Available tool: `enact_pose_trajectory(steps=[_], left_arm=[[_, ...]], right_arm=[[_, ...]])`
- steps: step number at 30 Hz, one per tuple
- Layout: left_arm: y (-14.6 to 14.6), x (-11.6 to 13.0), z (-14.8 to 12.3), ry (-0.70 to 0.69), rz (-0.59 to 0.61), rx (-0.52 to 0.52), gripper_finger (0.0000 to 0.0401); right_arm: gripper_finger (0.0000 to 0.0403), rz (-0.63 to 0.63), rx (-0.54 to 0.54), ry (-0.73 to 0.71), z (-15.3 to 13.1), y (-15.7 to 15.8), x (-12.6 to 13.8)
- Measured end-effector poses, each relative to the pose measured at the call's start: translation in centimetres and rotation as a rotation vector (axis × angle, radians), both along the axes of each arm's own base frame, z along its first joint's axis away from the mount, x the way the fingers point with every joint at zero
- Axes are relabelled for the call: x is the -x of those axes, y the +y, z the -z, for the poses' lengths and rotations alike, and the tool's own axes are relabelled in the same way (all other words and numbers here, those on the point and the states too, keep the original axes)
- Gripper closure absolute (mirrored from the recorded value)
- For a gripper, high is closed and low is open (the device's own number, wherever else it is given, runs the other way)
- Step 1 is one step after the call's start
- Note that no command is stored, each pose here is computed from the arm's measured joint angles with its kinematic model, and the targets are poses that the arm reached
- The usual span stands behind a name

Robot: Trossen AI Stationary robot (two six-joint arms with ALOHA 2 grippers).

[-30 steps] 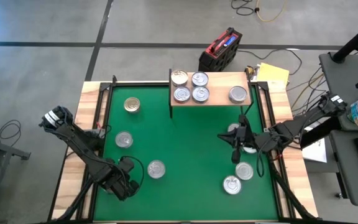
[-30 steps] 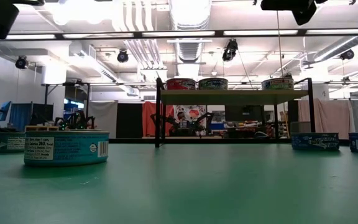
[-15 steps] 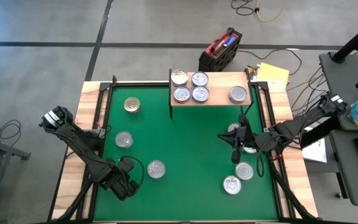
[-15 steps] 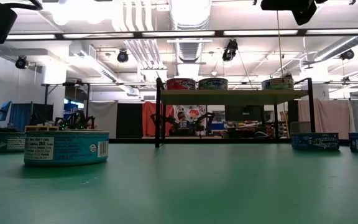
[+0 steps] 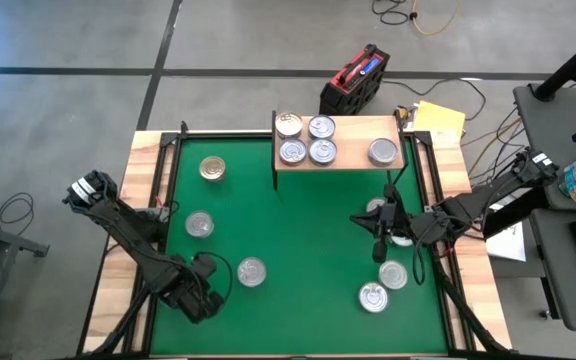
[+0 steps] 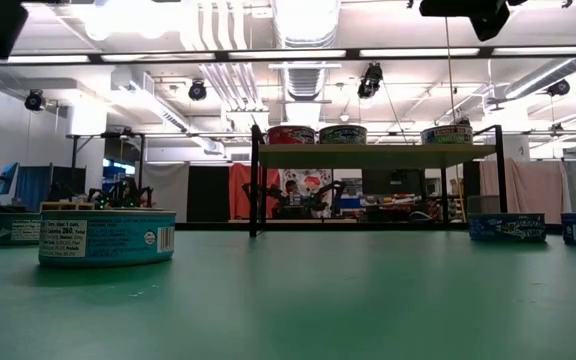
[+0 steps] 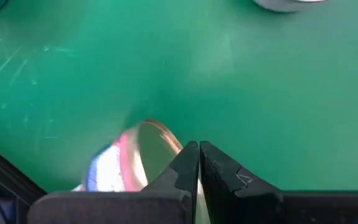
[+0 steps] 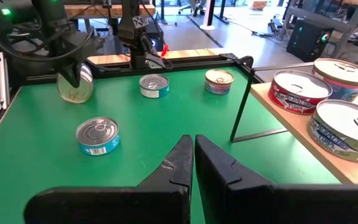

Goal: Stack canned seafood by type on shelf
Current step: Stack the blue/pink tuna can on top of the other blue/pink tuna can on the shelf

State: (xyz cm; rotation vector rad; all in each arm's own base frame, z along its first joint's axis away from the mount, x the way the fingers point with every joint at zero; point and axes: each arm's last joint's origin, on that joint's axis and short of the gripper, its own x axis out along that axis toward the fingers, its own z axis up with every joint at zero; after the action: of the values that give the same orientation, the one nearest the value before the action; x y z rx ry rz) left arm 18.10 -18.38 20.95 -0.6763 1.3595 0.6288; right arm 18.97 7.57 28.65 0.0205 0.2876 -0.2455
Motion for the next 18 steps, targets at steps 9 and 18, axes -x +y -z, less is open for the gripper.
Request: enact_pose_trajectory(steps=[9, 18], left_arm=[[-0.2, -0.3, -3.8, 0.016, -0.079, -0.037, 0.0401], [-0.7, -0.5, -4.0, 0.080, -0.206, -0.111, 0.0401]], right_arm=[[0.0394, 0.007, -0.021, 0.005, 0.4, 0.0, 0.0], [0.0394, 0.020, -0.044, 0.023, 1.5, -0.1, 0.1]])
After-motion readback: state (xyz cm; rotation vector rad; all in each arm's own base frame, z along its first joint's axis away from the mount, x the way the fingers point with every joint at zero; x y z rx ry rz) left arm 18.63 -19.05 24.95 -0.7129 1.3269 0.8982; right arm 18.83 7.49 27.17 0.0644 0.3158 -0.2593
